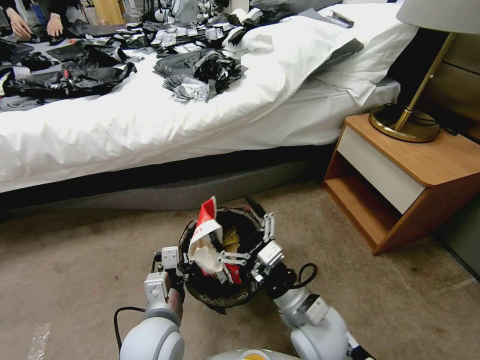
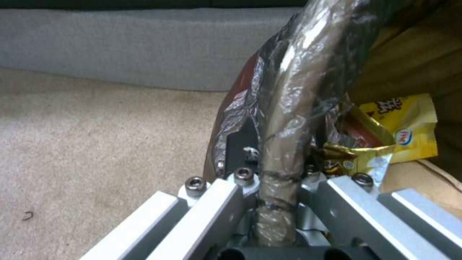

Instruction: Pick up the trash bin, then pick up the garbage from the floor and place it into the trash bin.

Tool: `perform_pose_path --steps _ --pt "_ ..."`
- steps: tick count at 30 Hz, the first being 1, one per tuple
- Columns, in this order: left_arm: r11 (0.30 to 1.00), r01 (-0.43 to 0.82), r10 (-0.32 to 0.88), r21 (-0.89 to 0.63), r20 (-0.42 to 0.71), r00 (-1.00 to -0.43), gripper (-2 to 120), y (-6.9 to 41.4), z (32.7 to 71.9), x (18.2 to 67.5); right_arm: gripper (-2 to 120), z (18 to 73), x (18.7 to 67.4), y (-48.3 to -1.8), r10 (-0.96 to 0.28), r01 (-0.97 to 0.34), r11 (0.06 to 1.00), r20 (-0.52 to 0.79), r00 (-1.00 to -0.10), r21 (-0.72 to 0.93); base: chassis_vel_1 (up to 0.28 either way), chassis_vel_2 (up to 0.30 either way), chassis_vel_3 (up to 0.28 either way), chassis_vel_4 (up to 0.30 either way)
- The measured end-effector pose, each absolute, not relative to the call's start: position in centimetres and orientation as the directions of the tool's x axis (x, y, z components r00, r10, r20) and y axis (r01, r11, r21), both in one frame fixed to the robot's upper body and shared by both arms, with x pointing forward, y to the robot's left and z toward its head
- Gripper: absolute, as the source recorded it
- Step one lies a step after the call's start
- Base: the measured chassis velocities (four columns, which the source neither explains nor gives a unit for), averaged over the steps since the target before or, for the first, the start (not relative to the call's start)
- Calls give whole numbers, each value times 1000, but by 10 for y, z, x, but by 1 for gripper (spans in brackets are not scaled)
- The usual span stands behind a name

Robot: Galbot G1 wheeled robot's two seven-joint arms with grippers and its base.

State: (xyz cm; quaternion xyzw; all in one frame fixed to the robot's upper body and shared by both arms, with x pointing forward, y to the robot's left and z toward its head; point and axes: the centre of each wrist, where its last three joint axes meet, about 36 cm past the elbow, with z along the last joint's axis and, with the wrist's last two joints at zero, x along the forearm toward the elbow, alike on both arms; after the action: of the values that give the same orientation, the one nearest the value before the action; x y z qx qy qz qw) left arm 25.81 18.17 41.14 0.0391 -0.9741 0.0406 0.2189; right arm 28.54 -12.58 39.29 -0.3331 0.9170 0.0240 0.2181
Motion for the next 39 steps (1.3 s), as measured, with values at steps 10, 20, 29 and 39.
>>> perform_pose_path --steps 10,20,29,39 --pt "994 -94 -60 -62 413 -909 0 184 421 254 100 391 273 -125 -496 -503 864 -127 -859 28 0 0 0 0" --pt "993 -92 -56 -70 401 -914 0 183 424 257 100 390 262 -128 -459 -422 886 237 -856 191 0 0 0 0" --pt "993 -95 -58 -73 396 -916 0 183 425 258 100 403 257 -130 -491 -397 869 408 -770 296 0 0 0 0" --pt "992 -101 -61 -81 393 -918 0 184 426 260 100 406 252 -137 -492 -407 870 451 -745 276 0 0 0 0"
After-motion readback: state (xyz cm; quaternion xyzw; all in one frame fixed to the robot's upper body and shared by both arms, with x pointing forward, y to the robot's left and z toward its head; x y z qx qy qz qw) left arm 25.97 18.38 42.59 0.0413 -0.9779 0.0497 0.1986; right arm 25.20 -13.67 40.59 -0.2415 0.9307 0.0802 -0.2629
